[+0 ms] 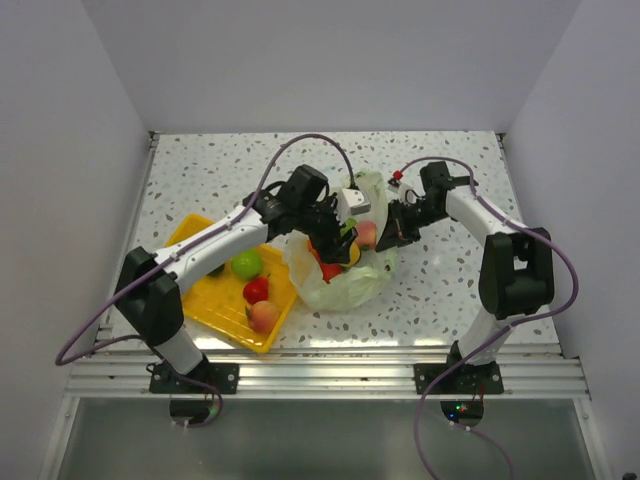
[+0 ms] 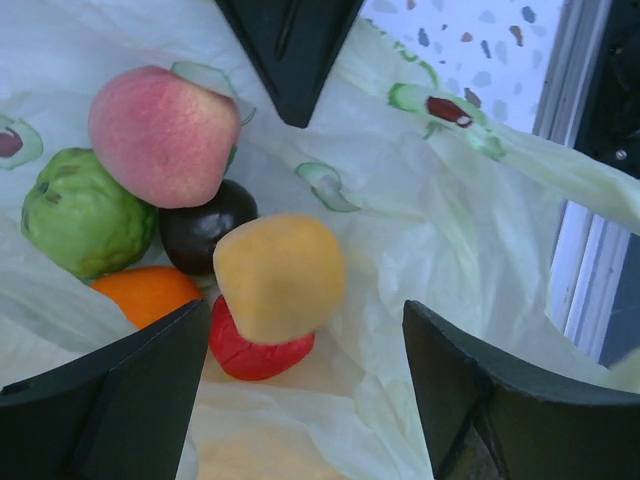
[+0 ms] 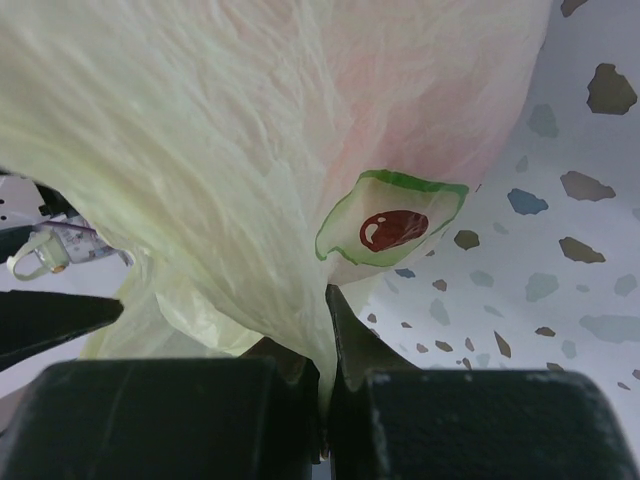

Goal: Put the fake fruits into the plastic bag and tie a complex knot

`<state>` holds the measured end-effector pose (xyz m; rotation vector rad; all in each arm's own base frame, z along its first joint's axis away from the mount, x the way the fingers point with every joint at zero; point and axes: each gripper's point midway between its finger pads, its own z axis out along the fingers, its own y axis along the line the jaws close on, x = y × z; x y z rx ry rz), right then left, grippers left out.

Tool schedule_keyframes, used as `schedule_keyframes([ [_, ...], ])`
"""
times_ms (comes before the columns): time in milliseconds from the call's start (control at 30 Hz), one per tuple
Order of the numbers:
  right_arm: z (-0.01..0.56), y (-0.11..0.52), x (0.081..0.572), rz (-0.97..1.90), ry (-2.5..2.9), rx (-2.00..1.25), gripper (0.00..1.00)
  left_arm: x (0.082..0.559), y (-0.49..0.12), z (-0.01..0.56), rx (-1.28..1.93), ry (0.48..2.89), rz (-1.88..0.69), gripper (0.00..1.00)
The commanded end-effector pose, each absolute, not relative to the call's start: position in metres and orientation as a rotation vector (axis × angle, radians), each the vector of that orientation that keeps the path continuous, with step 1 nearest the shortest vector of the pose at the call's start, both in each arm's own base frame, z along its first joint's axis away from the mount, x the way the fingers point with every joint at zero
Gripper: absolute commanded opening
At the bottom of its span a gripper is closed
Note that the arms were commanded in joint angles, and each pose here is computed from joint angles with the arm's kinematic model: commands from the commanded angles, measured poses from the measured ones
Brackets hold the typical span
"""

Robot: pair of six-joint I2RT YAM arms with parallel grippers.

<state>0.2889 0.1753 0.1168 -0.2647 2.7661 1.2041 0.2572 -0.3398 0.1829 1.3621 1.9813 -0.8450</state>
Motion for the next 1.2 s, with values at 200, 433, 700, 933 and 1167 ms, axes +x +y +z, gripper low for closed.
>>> schedule_keyframes([
  [200,0.128,0.177,0.29,1.204,2.733,-0.314,0.0,0.268,-0.331,0.25,1.317,1.774,-0.821,1.0],
  [433,0.129,0.176,0.291,1.181,2.733,-0.315,0.0,0.295,-0.215,0.313,1.092,1.727,-0.69,0.99],
  [700,0.13,0.176,0.291,1.19,2.735,-0.312,0.0,0.257,-0.085,0.219,1.452,1.919,-0.385,0.88],
  [933,0.129,0.175,0.29,1.173,2.734,-0.319,0.0,0.191,-0.036,0.158,1.825,1.906,-0.219,0.87],
  [1167,0.127,0.174,0.292,1.162,2.744,-0.31,0.0,0.148,-0.022,0.105,2.058,1.856,-0.195,0.87],
])
